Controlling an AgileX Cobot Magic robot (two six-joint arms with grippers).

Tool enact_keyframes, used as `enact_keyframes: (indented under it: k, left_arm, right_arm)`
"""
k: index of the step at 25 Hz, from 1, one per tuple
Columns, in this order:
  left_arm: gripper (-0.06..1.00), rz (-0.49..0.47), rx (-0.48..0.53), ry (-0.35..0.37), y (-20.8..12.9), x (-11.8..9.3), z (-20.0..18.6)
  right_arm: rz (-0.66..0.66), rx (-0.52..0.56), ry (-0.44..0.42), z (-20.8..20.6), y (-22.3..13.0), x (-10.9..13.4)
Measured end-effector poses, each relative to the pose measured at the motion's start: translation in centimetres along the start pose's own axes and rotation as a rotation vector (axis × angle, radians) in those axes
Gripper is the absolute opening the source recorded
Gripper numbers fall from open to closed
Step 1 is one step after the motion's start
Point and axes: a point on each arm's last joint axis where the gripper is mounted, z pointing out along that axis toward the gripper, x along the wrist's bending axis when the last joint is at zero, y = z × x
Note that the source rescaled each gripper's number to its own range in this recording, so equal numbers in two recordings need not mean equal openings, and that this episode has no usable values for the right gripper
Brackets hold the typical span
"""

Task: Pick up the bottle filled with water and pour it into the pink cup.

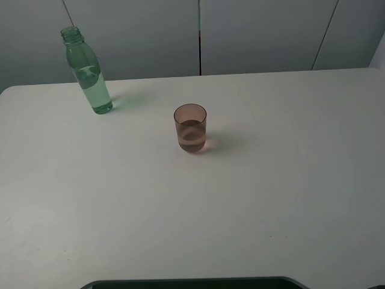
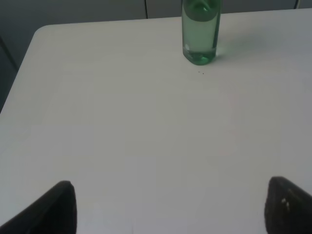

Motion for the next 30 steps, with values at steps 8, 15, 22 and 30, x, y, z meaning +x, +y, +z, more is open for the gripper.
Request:
enact_keyframes:
  k: [8,15,22,30]
  left_arm:
    - [0.99,0.000,0.000,0.000,0.00,0.00,0.00]
    - [0.99,0.000,0.000,0.000,0.00,0.00,0.00]
    - [0.99,0.000,0.000,0.000,0.00,0.00,0.00]
    - [0.99,0.000,0.000,0.000,0.00,0.00,0.00]
  right_arm:
    - [0.000,0.000,0.000,0.00,0.00,0.00]
    - [0.000,0.000,0.000,0.00,0.00,0.00]
    - [0.000,0.000,0.000,0.00,0.00,0.00]
    - [0.000,0.000,0.000,0.00,0.00,0.00]
